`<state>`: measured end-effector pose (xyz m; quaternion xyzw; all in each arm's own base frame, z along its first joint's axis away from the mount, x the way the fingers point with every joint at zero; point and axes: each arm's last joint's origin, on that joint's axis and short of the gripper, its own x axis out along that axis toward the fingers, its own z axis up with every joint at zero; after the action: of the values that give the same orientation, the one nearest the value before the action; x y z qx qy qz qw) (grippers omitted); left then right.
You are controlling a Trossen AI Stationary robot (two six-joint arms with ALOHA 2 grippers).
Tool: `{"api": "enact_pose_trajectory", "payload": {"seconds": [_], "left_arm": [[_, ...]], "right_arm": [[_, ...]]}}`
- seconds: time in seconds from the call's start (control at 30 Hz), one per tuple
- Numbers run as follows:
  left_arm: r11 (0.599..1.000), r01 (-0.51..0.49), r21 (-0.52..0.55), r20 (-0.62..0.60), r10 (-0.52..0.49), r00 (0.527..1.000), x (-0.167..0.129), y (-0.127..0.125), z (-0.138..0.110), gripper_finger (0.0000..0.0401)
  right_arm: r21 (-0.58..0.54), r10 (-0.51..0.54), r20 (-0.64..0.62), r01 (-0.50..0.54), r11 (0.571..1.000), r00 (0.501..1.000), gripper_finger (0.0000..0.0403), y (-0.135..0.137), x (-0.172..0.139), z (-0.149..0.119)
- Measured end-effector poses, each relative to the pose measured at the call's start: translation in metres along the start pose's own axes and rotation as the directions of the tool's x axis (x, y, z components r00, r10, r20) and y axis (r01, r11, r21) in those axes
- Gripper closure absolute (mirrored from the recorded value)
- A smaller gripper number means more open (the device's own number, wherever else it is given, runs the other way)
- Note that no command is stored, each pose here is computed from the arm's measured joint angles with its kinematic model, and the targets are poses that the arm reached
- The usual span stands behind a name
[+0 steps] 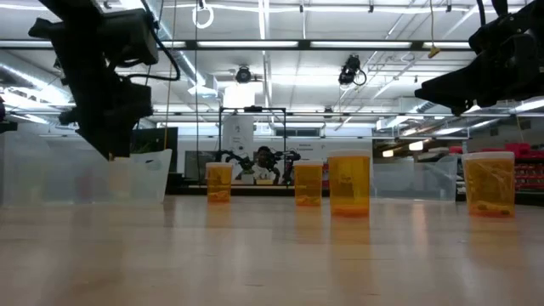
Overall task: Pick and place medicine bottles into bin by pill shape (circle, oval)
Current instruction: Put the small orange pill bottle into the left transparent bin
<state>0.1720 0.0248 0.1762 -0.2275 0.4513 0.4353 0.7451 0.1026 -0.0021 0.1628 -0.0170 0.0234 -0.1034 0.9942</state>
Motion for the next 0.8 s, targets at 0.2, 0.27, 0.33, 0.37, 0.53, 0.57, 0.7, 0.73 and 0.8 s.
{"api": "enact_pose_trajectory", "payload": {"seconds": [0.2,0.27,0.33,0.37,0.53,0.57,0.7,0.73,0.8], "left_arm": [[1.000,0.016,-0.010,-0.003,-0.016,1.000,0.0019,-0.0004,-0.0002,0.0259],[1.000,0.019,-0.011,-0.004,-0.019,1.000,0.0019,-0.0006,-0.0001,0.0257],[1.000,0.019,-0.011,-0.004,-0.019,1.000,0.0020,-0.0007,-0.0001,0.0253],[1.000,0.019,-0.011,-0.004,-0.019,1.000,0.0020,-0.0007,-0.0002,0.0251],[1.000,0.018,-0.010,-0.005,-0.018,1.000,0.0021,-0.0007,-0.0002,0.0235],[1.000,0.018,-0.010,-0.005,-0.018,1.000,0.0021,-0.0007,-0.0002,0.0232],[1.000,0.018,-0.002,-0.005,-0.018,1.000,0.0021,-0.0007,-0.0002,0.0216],[1.000,0.018,0.007,-0.005,-0.018,1.000,0.0020,-0.0007,-0.0002,0.0213],[1.000,0.018,0.019,-0.005,-0.018,1.000,0.0020,-0.0007,-0.0002,0.0206]], "right_arm": [[0.000,0.000,0.000,0.000,1.000,1.000,0.0225,0.0000,0.0000,0.0001],[0.000,0.000,0.000,0.000,1.000,1.000,0.0225,0.0000,0.0000,0.0001],[0.000,0.000,0.000,0.000,1.000,1.000,0.0225,0.0000,0.0000,0.0000],[0.000,0.000,0.000,0.000,1.000,1.000,0.0225,0.0000,0.0000,0.0000],[0.000,0.000,0.000,0.000,1.000,1.000,0.0225,0.0000,0.0000,0.0000],[0.000,0.000,0.000,0.000,1.000,1.000,0.0225,0.0000,0.0000,0.0000],[0.000,0.000,0.000,0.000,1.000,1.000,0.0225,0.0000,0.0000,0.0001],[0.000,0.000,0.000,0.000,1.000,1.000,0.0225,0.0000,0.0000,0.0000],[0.000,0.000,0.000,0.000,1.000,1.000,0.0225,0.0000,0.0000,0.0000]]}}
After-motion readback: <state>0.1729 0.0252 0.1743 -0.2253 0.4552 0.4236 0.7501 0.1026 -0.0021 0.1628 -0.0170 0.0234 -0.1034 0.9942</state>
